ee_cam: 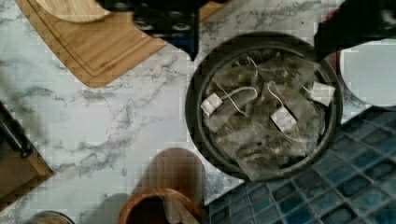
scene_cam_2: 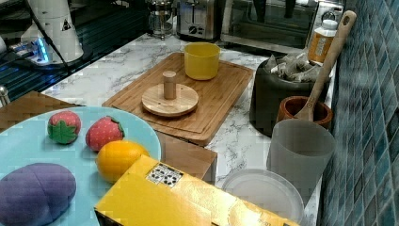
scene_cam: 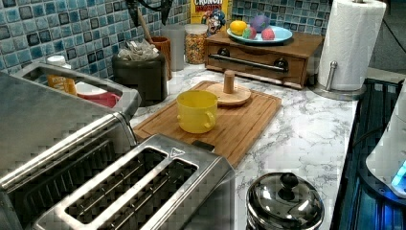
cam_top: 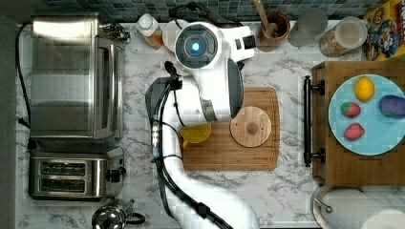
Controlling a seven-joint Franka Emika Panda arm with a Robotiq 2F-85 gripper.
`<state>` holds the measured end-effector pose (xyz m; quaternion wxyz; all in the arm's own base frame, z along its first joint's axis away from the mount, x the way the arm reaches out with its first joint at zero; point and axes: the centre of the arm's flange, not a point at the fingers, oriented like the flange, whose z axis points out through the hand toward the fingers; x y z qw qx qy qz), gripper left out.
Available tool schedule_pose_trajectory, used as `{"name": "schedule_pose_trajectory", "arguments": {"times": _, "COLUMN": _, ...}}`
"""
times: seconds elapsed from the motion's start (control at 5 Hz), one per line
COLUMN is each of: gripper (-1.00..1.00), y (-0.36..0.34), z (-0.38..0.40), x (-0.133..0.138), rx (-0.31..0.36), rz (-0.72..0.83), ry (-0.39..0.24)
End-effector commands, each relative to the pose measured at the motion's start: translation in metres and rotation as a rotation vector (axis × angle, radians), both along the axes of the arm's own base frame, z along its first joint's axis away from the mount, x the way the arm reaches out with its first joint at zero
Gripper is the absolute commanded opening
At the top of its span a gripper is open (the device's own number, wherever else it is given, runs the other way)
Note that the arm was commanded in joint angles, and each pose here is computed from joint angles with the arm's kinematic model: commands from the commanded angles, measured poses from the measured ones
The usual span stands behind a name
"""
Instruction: Get a tea bag.
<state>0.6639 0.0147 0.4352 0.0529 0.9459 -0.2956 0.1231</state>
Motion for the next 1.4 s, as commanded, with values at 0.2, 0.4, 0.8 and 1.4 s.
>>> {"name": "schedule_pose_trajectory", "arguments": {"times": 0.2, "gripper": 1.00, "y": 0.004, "z": 0.068, "x": 0.062, "rx": 0.003, "rz": -0.044, "ry": -0.191}}
{"name": "schedule_pose_trajectory", "arguments": {"times": 0.4, "gripper": 1.00, "y": 0.008, "z": 0.056, "x": 0.072, "rx": -0.001, "rz": -0.049, "ry": -0.176}}
{"name": "schedule_pose_trajectory", "arguments": {"times": 0.8, "gripper": 1.00, "y": 0.013, "z": 0.044, "x": 0.090, "rx": 0.020, "rz": -0.038, "ry": -0.160}}
{"name": "schedule_pose_trajectory", "arguments": {"times": 1.4, "gripper": -1.00, "y": 0.012, "z": 0.045, "x": 0.088, "rx": 0.043, "rz": -0.050, "ry": -0.173}}
